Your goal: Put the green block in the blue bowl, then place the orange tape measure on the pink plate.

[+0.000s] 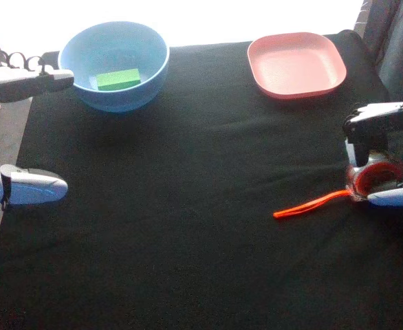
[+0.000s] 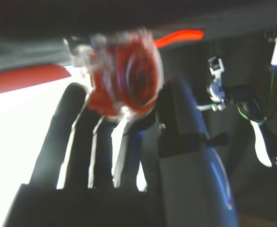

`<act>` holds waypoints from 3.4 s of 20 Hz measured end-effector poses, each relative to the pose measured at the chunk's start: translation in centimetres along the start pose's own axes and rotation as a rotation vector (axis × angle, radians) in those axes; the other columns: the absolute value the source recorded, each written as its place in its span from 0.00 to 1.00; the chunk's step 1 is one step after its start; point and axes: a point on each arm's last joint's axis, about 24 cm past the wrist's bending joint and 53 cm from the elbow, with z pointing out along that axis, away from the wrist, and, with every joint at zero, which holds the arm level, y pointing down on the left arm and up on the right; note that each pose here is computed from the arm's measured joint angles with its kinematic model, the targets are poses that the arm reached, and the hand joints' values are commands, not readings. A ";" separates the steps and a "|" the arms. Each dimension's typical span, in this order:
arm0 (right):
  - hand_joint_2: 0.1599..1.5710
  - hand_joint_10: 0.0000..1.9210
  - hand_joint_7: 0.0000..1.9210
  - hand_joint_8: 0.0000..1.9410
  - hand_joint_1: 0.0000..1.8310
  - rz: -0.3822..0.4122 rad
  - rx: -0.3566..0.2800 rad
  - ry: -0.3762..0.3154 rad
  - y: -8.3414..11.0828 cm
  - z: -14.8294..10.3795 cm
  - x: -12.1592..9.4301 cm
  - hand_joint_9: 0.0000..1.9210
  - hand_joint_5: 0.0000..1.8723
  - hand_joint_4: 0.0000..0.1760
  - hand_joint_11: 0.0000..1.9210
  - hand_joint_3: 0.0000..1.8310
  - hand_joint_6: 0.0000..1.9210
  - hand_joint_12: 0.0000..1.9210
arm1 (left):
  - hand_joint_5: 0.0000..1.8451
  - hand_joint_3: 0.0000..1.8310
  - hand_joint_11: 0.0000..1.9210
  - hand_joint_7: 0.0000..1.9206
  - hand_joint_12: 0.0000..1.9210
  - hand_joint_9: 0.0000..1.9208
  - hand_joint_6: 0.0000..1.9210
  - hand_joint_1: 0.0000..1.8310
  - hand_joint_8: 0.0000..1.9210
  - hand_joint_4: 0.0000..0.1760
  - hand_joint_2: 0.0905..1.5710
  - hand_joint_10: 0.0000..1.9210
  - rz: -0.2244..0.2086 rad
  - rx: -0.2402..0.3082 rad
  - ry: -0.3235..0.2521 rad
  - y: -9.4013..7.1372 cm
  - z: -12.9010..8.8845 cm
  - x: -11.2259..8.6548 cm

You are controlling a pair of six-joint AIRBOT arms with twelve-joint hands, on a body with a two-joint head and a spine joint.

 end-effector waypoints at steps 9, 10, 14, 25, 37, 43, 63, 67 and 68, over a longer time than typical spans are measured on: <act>0.69 0.65 0.48 0.57 0.75 0.001 -0.021 -0.005 0.7 0.3 -0.3 0.49 0.47 0.00 0.45 0.00 0.54 0.72 | 0.25 0.00 0.00 0.18 0.49 0.14 0.00 0.38 0.00 0.51 0.51 0.00 -0.002 -0.004 0.005 0.1 -0.1 0.1; 0.68 0.65 0.49 0.55 0.75 -0.012 -0.031 0.010 1.1 0.5 0.0 0.50 0.50 0.00 0.47 0.00 0.51 0.73 | 0.26 0.00 0.00 0.18 0.50 0.15 0.00 0.38 0.00 0.57 0.51 0.00 -0.002 -0.006 0.006 0.2 -0.1 0.2; 0.69 0.77 0.45 0.71 0.70 -0.044 -0.087 0.049 3.4 1.0 0.9 0.46 0.58 0.00 0.45 0.00 0.30 0.87 | 0.27 0.00 0.00 0.19 0.49 0.15 0.01 0.38 0.00 0.50 0.50 0.01 -0.002 -0.018 0.011 0.6 -0.3 0.3; 0.65 0.48 0.51 0.56 0.82 -0.145 -0.396 -0.235 14.1 4.9 -9.4 0.56 0.51 0.00 0.44 0.00 0.49 0.70 | 0.28 0.00 0.00 0.18 0.32 0.13 0.00 0.44 0.00 0.18 0.53 0.01 -0.016 -0.019 0.007 0.7 -0.5 0.4; 0.60 0.22 0.55 0.43 0.83 -0.386 0.105 -0.174 4.9 16.4 -11.0 0.70 0.56 0.00 0.52 0.00 0.37 0.61 | 0.28 0.00 0.00 0.18 0.30 0.13 0.00 0.44 0.00 0.00 0.54 0.00 -0.027 -0.002 0.022 0.7 0.2 1.3; 0.52 0.14 0.32 0.05 0.64 -0.424 0.137 -0.147 4.5 17.4 -10.1 0.30 0.37 0.00 0.13 0.00 0.00 0.60 | 0.29 0.00 0.00 0.20 0.34 0.14 0.00 0.46 0.00 0.00 0.53 0.00 -0.033 0.003 0.029 0.6 0.6 1.5; 0.52 0.01 0.11 0.00 0.50 0.010 -0.461 -0.309 13.7 -2.2 -8.3 0.07 0.12 0.61 0.01 0.00 0.01 0.01 | 0.07 0.01 0.00 0.10 0.58 0.14 0.00 0.21 0.00 0.42 0.63 0.00 -0.091 0.094 -0.110 -2.4 -3.3 -0.6; 0.54 0.00 0.12 0.00 0.51 0.139 -0.549 -0.473 11.9 -5.9 -8.4 0.07 0.17 0.46 0.00 0.01 0.01 0.00 | 0.06 0.01 0.00 0.08 0.43 0.11 0.00 0.15 0.00 0.36 0.66 0.00 -0.140 0.119 -0.205 -2.7 -4.0 -1.2; 0.56 0.00 0.10 0.00 0.49 0.153 -0.557 -0.475 11.8 -6.1 -8.0 0.06 0.14 0.39 0.02 0.01 0.00 0.01 | 0.05 0.00 0.00 0.07 0.44 0.11 0.00 0.14 0.00 0.32 0.67 0.00 -0.150 0.127 -0.201 -2.9 -4.0 -0.8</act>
